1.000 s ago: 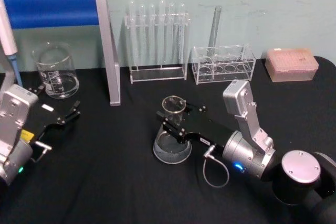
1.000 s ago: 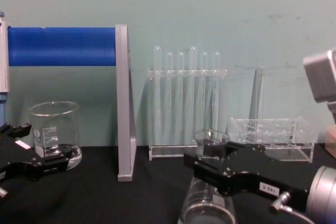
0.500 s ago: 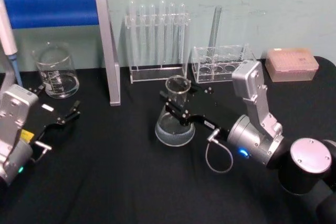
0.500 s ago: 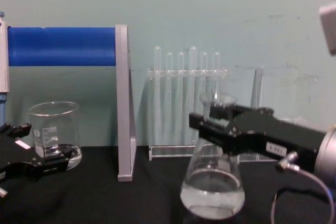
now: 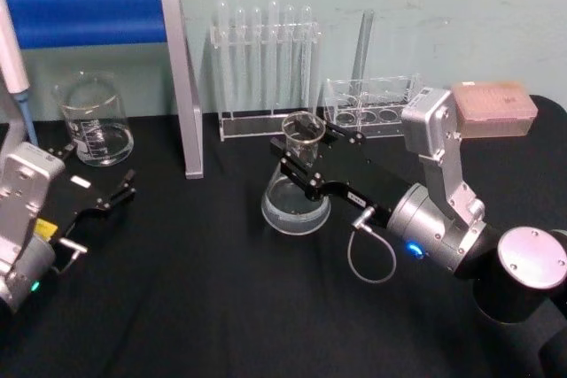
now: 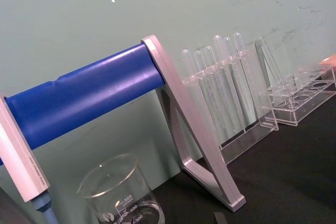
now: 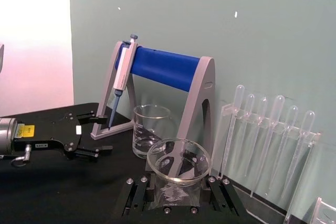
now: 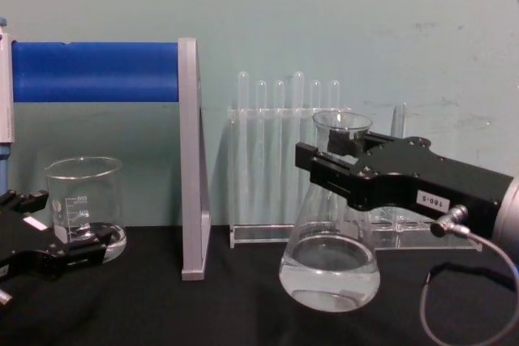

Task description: Grasp the erlenmeyer flask with one hand, shake it three times, then place it back.

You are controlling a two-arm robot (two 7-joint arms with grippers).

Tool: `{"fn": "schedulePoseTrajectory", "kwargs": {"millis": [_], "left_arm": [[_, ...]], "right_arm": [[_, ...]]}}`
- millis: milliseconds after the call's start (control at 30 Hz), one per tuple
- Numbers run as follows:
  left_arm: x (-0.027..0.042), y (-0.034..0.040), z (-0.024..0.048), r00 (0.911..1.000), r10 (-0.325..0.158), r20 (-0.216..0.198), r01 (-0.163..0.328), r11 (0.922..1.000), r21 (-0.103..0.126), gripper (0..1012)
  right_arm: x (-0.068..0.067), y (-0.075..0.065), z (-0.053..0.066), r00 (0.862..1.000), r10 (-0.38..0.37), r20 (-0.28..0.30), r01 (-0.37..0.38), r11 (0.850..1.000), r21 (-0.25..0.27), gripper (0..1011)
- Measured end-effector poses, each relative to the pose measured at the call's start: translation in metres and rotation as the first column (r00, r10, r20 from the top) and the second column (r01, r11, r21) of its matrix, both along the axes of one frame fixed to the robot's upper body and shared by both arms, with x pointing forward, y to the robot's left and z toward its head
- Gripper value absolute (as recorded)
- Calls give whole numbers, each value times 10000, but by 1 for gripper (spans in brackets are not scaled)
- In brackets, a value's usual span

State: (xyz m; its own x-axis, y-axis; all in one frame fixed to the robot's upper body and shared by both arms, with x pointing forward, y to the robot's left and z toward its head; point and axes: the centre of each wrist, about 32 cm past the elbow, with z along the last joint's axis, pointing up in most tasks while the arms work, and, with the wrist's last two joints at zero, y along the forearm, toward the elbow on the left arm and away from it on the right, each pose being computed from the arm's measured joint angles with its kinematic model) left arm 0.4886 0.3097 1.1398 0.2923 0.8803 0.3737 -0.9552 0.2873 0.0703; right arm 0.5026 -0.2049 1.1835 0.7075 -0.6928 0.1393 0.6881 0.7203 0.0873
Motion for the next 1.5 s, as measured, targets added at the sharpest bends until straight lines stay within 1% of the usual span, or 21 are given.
{"fn": "schedulePoseTrajectory", "kwargs": {"millis": [700,833,1033,1200,1367,1500], "left_arm": [[0,0,0,10000,1,0,-1,10000,0,1001],[0,0,0,10000,0,0,0,10000,1,1001],[0,0,0,10000,0,0,0,10000,1,1001],[0,0,0,10000,0,0,0,10000,0,1001],[0,0,0,10000,1,0,-1,10000,0,1001],[0,0,0,10000,1,0,-1,10000,0,1001]], "right_arm": [[-5,5,9,10000,-13,-69,13,10000,55,456],[-6,20,0,9999,11,-121,-11,10000,48,456],[-17,79,-15,9995,232,-206,-232,9997,17,456],[-57,184,-13,9968,757,-262,-757,9971,22,456],[-114,299,-18,9899,1375,-333,-1375,9905,39,456],[-182,420,-19,9777,2061,-393,-2061,9785,44,456]]}}
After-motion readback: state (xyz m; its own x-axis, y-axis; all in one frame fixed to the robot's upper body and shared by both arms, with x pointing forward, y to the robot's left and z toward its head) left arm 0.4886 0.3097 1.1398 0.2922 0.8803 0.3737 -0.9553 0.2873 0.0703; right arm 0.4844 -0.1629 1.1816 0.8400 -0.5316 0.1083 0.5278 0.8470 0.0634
